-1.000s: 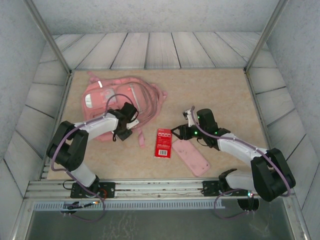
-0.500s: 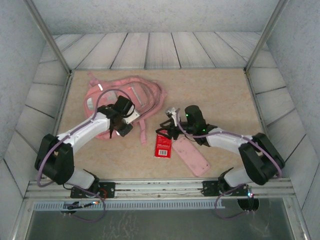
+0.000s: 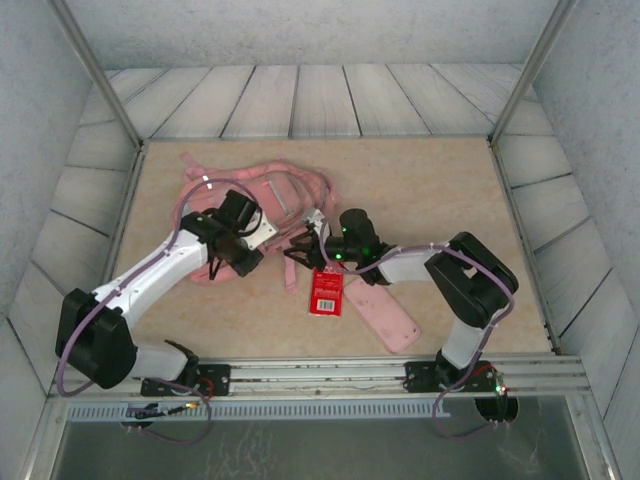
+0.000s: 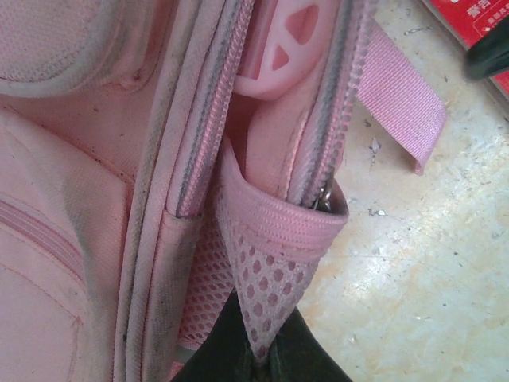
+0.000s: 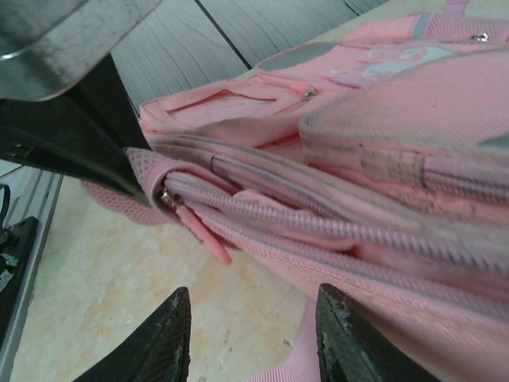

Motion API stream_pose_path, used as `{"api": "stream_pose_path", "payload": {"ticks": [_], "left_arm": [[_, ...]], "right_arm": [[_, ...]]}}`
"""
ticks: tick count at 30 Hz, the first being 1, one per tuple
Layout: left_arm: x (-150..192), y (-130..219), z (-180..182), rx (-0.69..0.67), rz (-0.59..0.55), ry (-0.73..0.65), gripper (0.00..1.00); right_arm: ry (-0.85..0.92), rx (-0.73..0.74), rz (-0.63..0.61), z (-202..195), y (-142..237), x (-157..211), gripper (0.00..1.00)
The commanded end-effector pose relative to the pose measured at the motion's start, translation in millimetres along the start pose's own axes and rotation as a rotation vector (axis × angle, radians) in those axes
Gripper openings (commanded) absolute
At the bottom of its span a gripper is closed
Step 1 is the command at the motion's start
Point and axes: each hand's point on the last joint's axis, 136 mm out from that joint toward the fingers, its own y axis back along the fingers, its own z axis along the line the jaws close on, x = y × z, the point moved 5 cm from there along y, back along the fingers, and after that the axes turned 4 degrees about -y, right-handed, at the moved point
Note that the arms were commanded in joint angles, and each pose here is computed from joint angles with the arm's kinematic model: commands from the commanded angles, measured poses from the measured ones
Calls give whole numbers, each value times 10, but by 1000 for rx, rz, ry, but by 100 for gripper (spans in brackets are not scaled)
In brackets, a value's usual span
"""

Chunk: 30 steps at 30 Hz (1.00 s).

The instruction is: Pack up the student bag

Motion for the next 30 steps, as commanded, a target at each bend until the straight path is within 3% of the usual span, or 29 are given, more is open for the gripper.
{"api": "stream_pose_path", "payload": {"ticks": [1,16,30], "left_arm": [[-194,216,-44,25,-119,-14,0],[-182,297,-99,51,-147,-30,0],[-121,262,-93,37,-129,-37,0]], "right_arm": [[55,-16,-58,60,-100,-104,42],[90,-76,-49,244,-342,-105,38],[127,-123,-63,403,-220,-148,36]]}}
